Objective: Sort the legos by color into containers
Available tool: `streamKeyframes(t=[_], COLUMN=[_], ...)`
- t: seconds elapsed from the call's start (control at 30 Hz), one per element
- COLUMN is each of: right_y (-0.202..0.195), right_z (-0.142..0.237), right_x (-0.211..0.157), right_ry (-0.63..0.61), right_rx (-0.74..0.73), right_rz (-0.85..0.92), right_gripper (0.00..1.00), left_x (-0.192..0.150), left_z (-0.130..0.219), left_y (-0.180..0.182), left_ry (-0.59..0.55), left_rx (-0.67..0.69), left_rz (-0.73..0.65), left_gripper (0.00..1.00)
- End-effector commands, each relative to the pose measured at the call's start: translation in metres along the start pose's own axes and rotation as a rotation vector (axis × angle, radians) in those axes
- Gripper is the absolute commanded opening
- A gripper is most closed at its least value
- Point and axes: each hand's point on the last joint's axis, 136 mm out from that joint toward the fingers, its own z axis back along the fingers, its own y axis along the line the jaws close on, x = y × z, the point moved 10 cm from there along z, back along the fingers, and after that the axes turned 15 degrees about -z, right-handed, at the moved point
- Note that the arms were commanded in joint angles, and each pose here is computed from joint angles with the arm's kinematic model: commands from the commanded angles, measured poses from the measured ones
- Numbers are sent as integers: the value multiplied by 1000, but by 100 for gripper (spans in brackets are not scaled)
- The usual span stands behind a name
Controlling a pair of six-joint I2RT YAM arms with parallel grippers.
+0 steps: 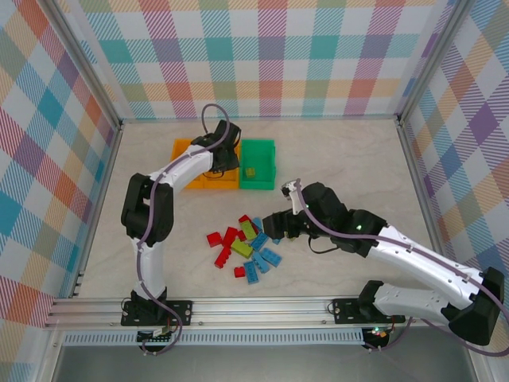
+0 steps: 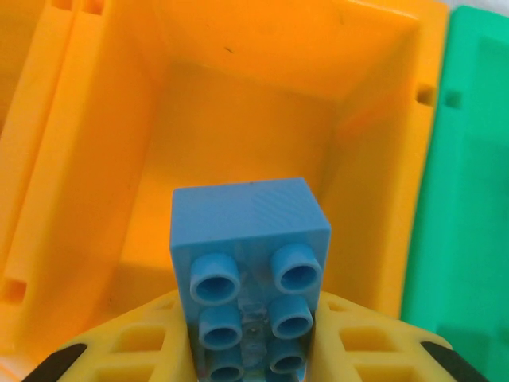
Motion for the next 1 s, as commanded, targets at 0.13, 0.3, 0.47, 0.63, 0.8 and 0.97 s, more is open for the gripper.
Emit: streamKeyframes(t=[0.13,0.3,0.47,0.63,0.8,0.97], right_y=[-4,-12,-23,-59,-80,-95], right_z=[3,0,-6,-10,-38,-78], right_x=[2,2,0,-4,-7,-6], right_ry=[-47,-76,-86,-142,-48,69], right_rx=[-43,-101,-189,-448,-542,-628], right_rz=[-27,-47,-110,-373,-544,-648], right_gripper=[75,75,75,77,78,82], left_x=[16,23,16,-26,-87,-141], left_z=[25,75,143,213,247,252], left_y=[4,13,25,20,25,32], left_ry=[-67,-176,-291,-443,-482,-481], left_rx=[-41,-94,-183,-440,-637,-728], left_rz=[46,34,-3,-247,-557,-863], left_gripper=[42,53,56,55,56,71])
